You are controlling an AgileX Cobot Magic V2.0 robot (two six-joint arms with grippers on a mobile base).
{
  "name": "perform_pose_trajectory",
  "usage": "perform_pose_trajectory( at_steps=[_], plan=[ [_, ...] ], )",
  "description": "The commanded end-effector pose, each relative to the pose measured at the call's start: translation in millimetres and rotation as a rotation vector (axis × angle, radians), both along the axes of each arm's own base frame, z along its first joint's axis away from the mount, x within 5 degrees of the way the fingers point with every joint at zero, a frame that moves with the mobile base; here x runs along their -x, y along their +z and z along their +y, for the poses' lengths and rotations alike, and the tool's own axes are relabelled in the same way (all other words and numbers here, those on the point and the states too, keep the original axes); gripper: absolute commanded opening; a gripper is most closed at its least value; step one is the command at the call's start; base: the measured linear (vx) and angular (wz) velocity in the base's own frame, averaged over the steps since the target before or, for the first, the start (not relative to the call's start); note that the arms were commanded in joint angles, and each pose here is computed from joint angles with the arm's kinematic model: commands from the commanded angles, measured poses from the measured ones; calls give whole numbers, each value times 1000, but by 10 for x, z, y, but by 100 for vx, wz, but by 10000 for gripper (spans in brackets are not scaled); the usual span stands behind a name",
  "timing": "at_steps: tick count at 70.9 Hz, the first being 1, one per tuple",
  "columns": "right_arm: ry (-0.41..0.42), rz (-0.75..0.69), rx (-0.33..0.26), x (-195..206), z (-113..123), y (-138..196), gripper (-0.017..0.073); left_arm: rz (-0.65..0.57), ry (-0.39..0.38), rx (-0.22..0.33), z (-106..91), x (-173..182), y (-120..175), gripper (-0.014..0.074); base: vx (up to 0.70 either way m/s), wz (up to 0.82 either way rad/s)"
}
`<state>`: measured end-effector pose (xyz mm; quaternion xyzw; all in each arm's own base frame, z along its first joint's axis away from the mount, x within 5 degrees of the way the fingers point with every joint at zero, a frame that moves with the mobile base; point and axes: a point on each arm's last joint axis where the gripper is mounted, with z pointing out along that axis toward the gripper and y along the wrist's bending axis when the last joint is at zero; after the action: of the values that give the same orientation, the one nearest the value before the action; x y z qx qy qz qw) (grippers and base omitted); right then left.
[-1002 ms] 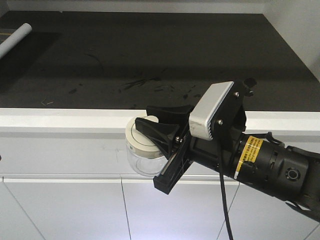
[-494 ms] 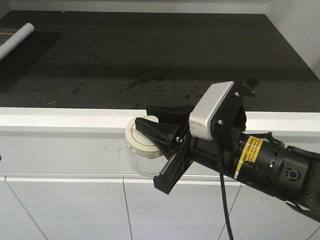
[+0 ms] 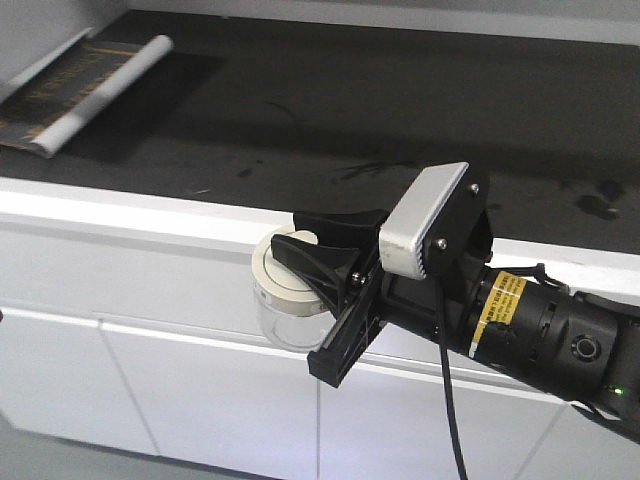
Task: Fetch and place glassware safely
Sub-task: 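Hold the jar in the right gripper while the base turns away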
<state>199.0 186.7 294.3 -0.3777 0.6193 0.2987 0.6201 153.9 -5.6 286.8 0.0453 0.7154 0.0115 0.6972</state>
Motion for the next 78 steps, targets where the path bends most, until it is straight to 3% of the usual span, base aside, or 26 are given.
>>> perform_pose_trajectory(
  at_steps=[1,78],
  plan=[
    [32,-79,-116,52,-10,266,-3,-101,-9,21,-11,-4,160,-7,0,49],
    [32,-79,-116,52,-10,266,-3,-101,-9,21,-11,-4,160,-7,1,64]
  ],
)
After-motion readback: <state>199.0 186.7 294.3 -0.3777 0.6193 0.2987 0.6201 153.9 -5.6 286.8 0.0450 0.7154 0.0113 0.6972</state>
